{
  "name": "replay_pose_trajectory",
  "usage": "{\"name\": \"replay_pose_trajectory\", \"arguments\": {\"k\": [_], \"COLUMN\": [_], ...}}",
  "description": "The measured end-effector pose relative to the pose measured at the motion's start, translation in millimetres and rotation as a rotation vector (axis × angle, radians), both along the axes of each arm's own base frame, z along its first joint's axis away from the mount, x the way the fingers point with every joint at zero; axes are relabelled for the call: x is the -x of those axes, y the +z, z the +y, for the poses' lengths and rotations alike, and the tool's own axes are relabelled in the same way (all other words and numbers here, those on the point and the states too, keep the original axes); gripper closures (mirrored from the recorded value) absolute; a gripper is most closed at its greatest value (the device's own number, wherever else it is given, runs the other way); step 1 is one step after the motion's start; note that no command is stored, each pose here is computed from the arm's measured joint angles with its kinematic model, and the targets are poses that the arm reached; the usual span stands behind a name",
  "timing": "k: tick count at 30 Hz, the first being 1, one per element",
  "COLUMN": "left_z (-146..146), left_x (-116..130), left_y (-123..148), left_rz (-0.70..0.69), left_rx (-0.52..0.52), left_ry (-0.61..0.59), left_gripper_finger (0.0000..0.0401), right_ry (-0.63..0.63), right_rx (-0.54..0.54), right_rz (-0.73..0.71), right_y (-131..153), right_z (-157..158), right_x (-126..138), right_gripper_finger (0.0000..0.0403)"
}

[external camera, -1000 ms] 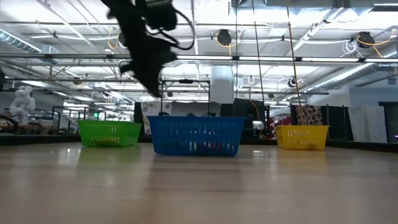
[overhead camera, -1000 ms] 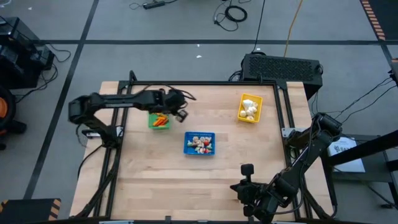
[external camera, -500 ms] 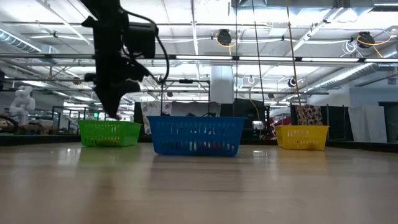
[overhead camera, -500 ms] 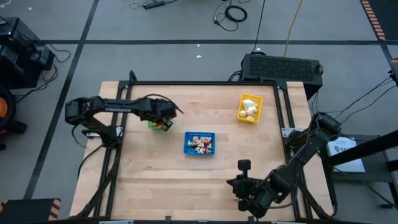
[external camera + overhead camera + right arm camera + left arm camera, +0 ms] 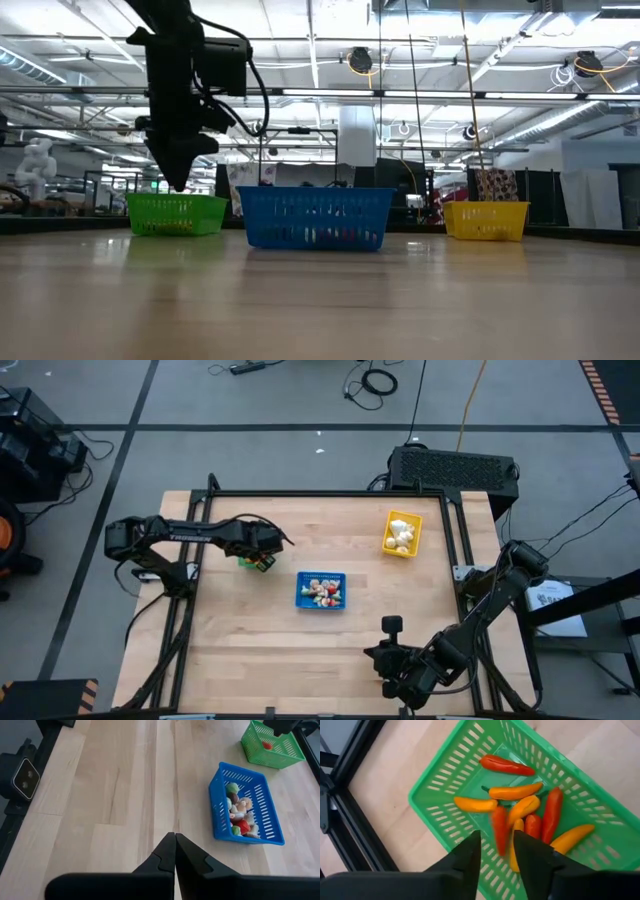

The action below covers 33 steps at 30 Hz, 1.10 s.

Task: Sort produce into baskets
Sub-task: Put the chili pepper into the green bin, then return to Home Position

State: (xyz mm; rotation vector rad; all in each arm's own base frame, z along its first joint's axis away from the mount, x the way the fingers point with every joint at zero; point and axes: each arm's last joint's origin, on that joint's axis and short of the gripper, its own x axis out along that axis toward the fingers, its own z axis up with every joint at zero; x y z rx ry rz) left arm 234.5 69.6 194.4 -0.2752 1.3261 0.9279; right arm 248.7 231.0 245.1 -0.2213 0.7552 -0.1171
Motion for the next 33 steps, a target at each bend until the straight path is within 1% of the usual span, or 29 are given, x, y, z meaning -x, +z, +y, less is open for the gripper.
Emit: {"name": "replay_pose_trajectory", "arguments": {"k": [5, 9, 12, 14, 18, 21, 24, 27, 29, 31, 33], "left_z": [1, 0, -3, -6, -16, -27, -38, -48, -54, -59, -64], "left_x": [0, 1, 3, 5, 13, 17, 20, 23, 25, 29, 33], "left_y": [0, 2, 12, 23, 48, 67, 79, 86, 86, 82, 77], "left_rz": [0.008, 0.004, -0.044, -0.098, -0.237, -0.364, -0.481, -0.613, -0.687, -0.763, -0.824], "left_rx": [-0.026, -0.039, -0.057, -0.07, -0.058, -0.066, -0.083, -0.088, -0.076, -0.057, -0.042], "left_ry": [0.001, -0.008, -0.04, -0.072, -0.187, -0.296, -0.4, -0.511, -0.572, -0.62, -0.672], "left_gripper_finger": [0.0247, 0.0242, 0.0242, 0.0241, 0.0241, 0.0241, 0.0241, 0.0241, 0.0241, 0.0241, 0.0241], "right_ry": [-0.002, -0.002, -0.004, -0.007, -0.014, -0.023, -0.008, 0.021, 0.022, 0.02, 0.02], "right_rx": [-0.002, -0.001, 0.005, 0.025, 0.028, 0.033, 0.021, -0.011, -0.059, -0.123, -0.193], "right_rz": [-0.001, 0.0, 0.005, 0.023, 0.066, 0.052, 0.024, -0.002, -0.047, -0.116, -0.201], "right_y": [0, 0, 0, 0, 9, 26, 46, 61, 68, 70, 67], "right_z": [0, 0, -2, -7, -26, -46, -65, -88, -105, -123, -140], "right_x": [0, 0, -1, -3, -7, -8, -6, 7, 22, 39, 57], "right_gripper_finger": [0.0403, 0.0403, 0.0403, 0.0403, 0.0403, 0.0403, 0.0403, 0.0403, 0.0403, 0.0403, 0.0403]}}
